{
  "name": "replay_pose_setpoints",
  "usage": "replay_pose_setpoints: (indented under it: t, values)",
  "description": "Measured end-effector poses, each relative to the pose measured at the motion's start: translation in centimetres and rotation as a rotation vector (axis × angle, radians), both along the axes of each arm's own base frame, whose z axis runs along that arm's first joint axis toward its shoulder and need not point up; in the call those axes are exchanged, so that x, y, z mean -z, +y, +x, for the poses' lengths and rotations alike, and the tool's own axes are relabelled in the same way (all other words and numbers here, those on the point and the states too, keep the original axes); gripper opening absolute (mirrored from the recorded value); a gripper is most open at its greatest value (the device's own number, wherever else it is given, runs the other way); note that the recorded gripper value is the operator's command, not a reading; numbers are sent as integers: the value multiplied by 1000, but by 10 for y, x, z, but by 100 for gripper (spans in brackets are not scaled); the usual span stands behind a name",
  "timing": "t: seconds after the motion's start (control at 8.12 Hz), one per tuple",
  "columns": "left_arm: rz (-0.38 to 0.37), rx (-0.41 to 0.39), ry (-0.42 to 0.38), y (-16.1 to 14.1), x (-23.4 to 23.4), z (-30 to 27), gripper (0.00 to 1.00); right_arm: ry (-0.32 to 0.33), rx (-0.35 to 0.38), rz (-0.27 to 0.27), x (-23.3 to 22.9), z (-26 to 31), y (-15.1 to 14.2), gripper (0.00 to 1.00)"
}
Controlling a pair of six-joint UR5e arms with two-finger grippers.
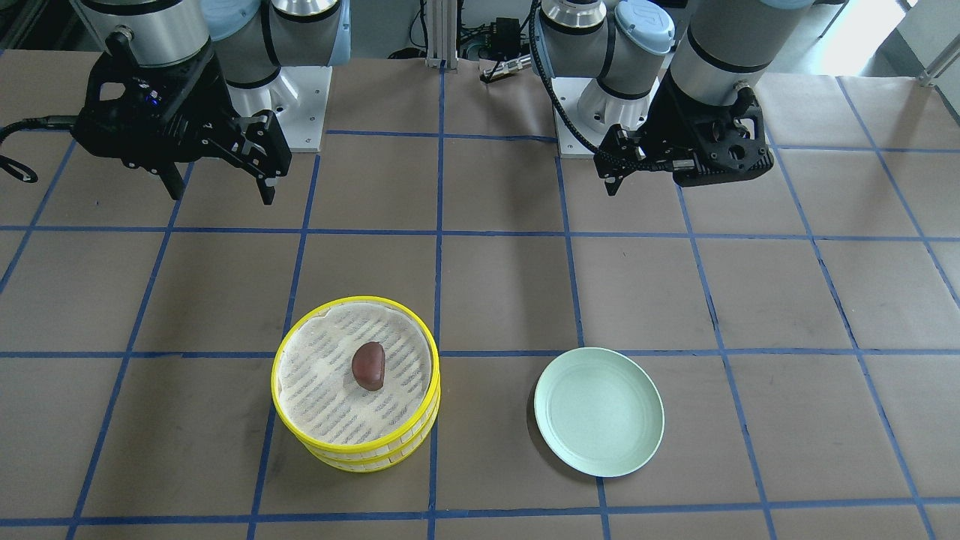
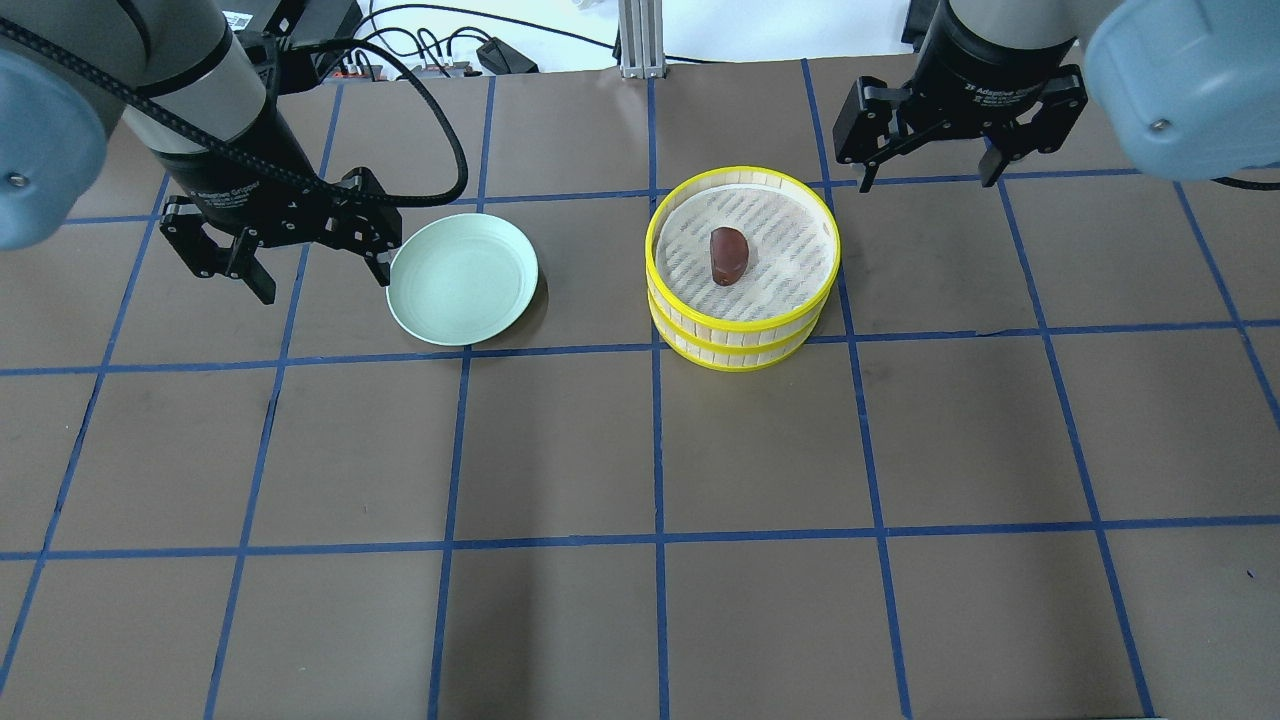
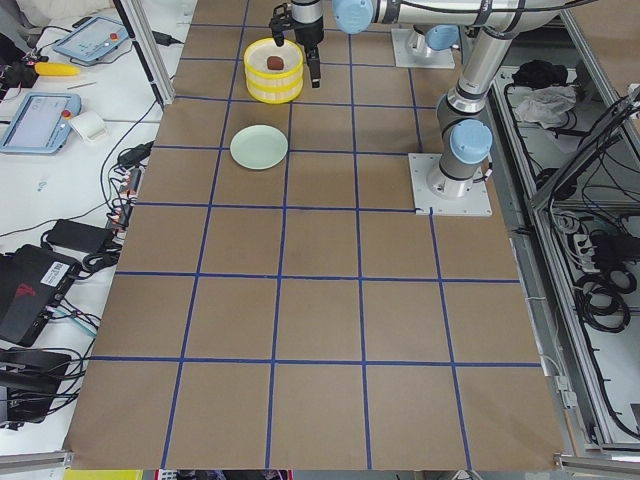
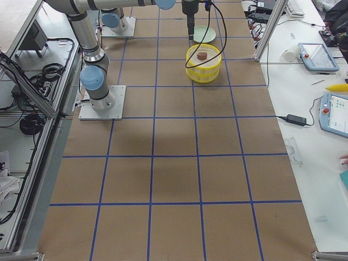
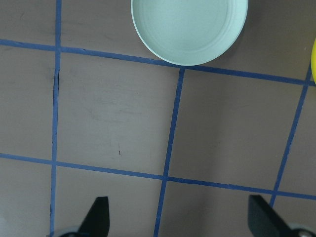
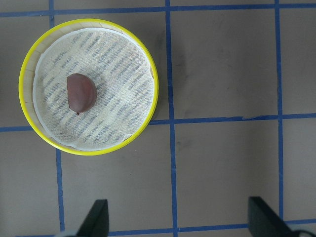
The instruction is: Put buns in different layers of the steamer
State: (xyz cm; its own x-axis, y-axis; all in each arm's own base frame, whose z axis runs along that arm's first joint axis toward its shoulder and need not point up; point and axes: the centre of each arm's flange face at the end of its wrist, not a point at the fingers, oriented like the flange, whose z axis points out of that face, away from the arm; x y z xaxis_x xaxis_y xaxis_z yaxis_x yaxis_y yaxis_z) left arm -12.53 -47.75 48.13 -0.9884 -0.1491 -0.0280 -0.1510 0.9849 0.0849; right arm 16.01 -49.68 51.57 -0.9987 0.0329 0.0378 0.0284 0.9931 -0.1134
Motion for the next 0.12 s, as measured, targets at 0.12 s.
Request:
replay_pose_setpoints:
  t: [0.12]
  values:
    - [4,0,-1,-1,2,0,100,2,-1,1,0,0,0,100]
